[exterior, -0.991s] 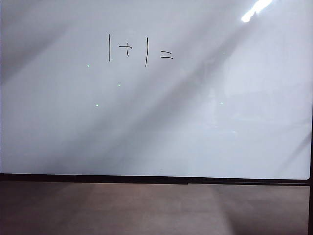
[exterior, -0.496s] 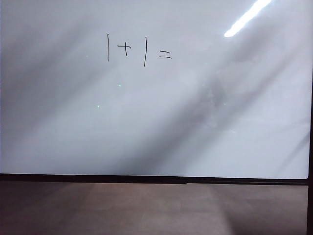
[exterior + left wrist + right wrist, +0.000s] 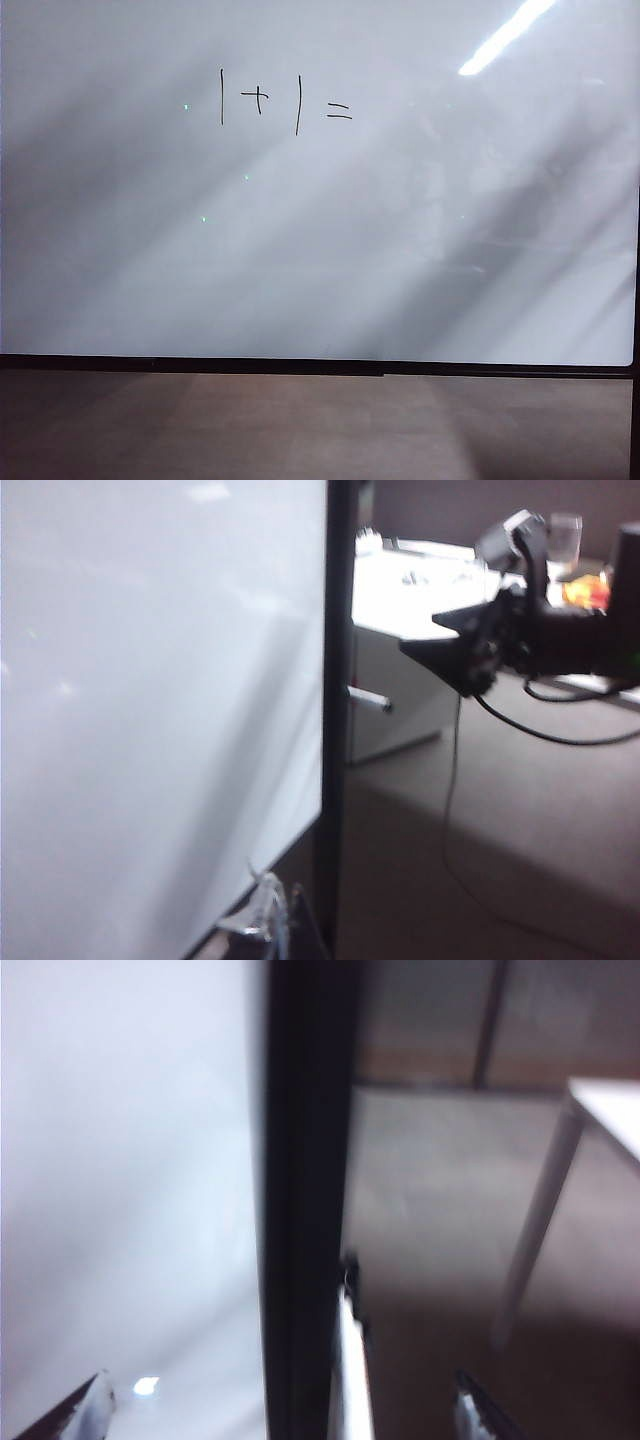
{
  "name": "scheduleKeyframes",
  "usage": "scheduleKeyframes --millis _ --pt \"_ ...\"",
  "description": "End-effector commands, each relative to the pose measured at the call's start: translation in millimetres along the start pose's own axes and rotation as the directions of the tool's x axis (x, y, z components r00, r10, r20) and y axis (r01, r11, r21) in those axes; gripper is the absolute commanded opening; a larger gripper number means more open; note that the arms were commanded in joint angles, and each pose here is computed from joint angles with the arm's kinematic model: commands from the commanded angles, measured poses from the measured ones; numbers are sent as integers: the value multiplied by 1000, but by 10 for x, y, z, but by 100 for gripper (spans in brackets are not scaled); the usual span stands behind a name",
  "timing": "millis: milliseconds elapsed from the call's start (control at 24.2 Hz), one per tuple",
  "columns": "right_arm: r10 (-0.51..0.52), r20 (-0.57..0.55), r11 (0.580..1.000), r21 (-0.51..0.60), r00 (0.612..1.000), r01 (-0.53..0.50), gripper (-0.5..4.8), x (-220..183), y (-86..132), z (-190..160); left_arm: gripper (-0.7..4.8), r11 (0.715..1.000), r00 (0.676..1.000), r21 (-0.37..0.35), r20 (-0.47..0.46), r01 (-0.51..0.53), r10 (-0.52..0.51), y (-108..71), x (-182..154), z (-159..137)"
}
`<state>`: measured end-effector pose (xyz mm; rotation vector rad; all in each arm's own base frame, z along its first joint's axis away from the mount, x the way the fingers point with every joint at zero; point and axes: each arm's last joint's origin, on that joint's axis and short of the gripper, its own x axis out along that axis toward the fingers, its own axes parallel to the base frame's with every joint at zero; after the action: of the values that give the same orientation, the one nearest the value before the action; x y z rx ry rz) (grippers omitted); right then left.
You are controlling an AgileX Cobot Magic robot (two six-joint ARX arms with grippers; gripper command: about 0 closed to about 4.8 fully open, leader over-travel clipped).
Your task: Reach to the right to find the marker pen, pick it up, and write the answer to the math problem on the whiteboard.
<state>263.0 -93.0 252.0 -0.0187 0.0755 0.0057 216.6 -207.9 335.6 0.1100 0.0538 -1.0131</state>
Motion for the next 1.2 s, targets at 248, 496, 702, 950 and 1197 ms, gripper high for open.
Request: scheduleKeyframes --millis 248,496,702,950,1197 --pt "40 22 999 -6 999 -40 359 369 -112 -437 -5 1000 999 -9 -46 0 -1 9 68 -90" --pt "37 63 999 -25 997 -36 359 560 -172 -786 -5 1000 999 -9 -46 1 -1 9 68 -90" --pt "37 96 999 -39 995 -33 358 695 -217 -935 -5 1000 999 -10 -49 1 -1 10 72 -95" --pt "-4 116 999 -51 993 10 358 798 -272 -891 -5 1000 996 -20 -84 3 -5 16 118 -169" --pt "5 99 999 -44 995 0 358 901 -302 -944 -5 1000 994 -27 -109 10 -13 20 164 -230"
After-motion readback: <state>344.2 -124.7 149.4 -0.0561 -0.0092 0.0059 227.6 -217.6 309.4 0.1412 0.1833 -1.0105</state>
